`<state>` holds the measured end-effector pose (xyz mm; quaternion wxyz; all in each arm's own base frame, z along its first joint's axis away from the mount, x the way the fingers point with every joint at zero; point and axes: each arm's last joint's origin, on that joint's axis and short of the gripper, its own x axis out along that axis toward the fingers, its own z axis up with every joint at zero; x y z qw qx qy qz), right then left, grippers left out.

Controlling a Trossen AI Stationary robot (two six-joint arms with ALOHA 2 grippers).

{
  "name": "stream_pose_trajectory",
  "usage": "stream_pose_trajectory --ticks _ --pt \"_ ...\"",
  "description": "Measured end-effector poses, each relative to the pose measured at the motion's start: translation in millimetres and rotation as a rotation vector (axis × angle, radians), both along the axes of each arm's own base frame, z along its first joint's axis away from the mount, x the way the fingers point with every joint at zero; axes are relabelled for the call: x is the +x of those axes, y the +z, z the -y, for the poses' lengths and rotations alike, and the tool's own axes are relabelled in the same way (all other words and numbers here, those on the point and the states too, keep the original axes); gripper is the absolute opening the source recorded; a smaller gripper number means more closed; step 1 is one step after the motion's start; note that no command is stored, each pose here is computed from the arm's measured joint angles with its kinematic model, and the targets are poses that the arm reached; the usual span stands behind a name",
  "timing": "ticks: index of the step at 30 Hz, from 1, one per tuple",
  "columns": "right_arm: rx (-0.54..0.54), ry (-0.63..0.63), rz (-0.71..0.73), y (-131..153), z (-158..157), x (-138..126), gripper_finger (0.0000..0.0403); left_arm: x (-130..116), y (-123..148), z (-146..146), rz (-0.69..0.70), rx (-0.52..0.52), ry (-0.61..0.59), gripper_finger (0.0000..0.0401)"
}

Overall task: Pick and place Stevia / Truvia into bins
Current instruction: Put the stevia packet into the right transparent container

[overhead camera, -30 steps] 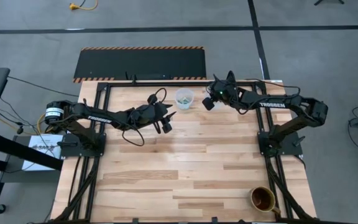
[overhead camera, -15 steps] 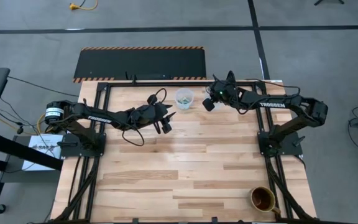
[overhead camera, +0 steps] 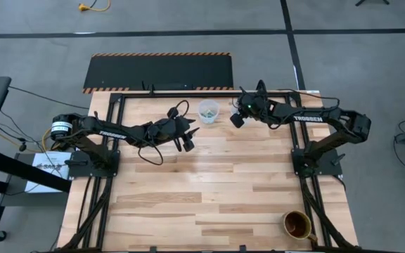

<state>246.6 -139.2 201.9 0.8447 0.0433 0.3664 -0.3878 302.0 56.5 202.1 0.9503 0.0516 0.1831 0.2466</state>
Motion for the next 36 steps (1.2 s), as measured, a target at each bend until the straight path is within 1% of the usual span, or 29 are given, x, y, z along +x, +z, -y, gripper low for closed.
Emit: stream_pose_trajectory --ticks 10,15,18,21,24,30,32,34,36 --pt "0.004 -0.001 -0.007 -0.6 -0.3 -0.5 0.0084 0.0 -0.1 0.0 -0.001 0.0 0.0 0.0162" --pt "0.003 -0.001 -0.006 -0.5 -0.2 -0.4 0.0093 -1.1 -2.9 0.2 -0.027 -0.014 0.004 0.0162" --pt "-0.002 0.0 0.003 0.3 0.1 0.2 0.0093 -3.7 -8.6 0.5 -0.091 -0.025 0.009 0.0162" --pt "-0.006 0.008 0.008 0.8 0.3 0.8 0.0093 -9.4 -15.1 -0.2 -0.179 -0.028 0.069 0.0162" --pt "-0.004 0.01 0.008 0.8 0.2 0.8 0.0093 -18.7 -20.2 -1.2 -0.274 -0.026 0.167 0.0162" --pt "-0.013 0.045 0.002 1.2 -2.4 2.9 0.0093 -43.3 -34.2 -0.3 -0.475 -0.08 0.361 0.0162" --pt "-0.017 0.062 0.012 2.0 -4.8 5.1 0.0093 -51.0 -39.0 0.9 -0.529 -0.113 0.401 0.0162" --pt "-0.031 0.089 0.016 3.1 -8.0 8.0 0.0093 -56.5 -45.8 2.8 -0.535 -0.14 0.423 0.0162" --pt "-0.051 0.119 0.022 4.6 -11.6 11.3 0.0093 -62.5 -54.6 4.7 -0.544 -0.171 0.418 0.0162"
